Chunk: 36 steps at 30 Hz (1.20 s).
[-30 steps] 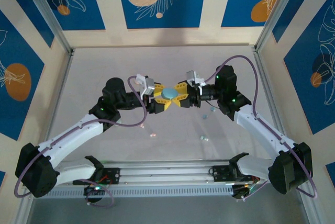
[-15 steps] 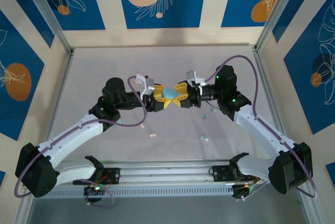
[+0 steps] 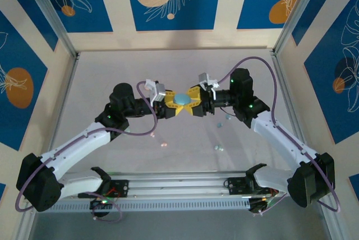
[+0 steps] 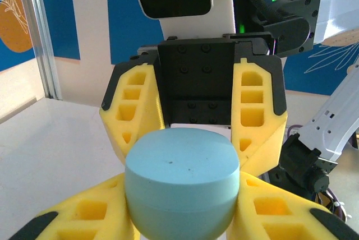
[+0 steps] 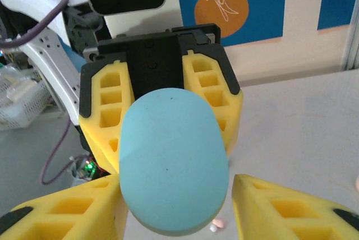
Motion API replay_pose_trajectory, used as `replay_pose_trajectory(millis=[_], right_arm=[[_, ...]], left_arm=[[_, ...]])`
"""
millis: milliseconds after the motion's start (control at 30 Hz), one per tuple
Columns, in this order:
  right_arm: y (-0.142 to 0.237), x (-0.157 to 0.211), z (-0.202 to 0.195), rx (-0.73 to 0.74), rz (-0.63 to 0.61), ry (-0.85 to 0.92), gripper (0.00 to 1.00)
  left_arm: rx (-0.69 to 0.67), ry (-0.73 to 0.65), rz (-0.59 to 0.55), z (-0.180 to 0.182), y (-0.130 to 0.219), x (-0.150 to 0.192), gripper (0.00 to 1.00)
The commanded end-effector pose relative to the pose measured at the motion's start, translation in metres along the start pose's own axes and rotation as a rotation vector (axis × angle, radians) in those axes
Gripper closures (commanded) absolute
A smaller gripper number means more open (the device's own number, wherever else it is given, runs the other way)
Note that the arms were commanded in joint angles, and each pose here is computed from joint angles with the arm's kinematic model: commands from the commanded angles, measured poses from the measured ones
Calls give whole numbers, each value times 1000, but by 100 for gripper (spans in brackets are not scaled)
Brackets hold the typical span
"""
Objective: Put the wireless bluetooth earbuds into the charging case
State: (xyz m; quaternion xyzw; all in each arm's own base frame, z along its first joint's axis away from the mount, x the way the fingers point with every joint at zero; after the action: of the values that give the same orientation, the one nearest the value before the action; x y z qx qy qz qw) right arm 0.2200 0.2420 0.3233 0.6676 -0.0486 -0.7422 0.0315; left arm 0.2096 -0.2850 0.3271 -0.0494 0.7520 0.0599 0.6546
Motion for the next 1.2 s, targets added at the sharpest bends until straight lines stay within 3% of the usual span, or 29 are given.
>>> replay_pose_trajectory(millis=[0,333,667,867,1167], right_arm=[[4,-9,-10,48,0,-87,46],[11,-20,-12,37,-21,-175,40],[9,-17,-40,205,38,-330,38],[14,-30,-38,233,17,-373,31],[39,-43,-36,425,-42,-439,26]], left_arm=[[58,-37,8,-10,-1,4,72],[51,-40,12,-11,-1,5,72],[53,-36,-23,-13,-1,2,72],[5,-20,-43,-9,2,6,72],[-58,-9,-96,-5,9,9,72]])
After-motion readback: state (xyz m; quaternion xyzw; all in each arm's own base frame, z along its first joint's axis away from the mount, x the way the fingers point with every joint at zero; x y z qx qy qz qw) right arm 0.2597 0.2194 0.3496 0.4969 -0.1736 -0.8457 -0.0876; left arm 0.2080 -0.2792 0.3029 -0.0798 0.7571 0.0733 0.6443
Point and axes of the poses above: each hand's point on the last joint's axis, 136 mm out from that joint toward the fingers, its own y axis back along the fingers, its own z axis along the line the jaws close on, x = y × z, the point moved 3 cm from there along y, back along the fingers, and after that the axes turned 4 degrees about y, right-handed, at the moved point
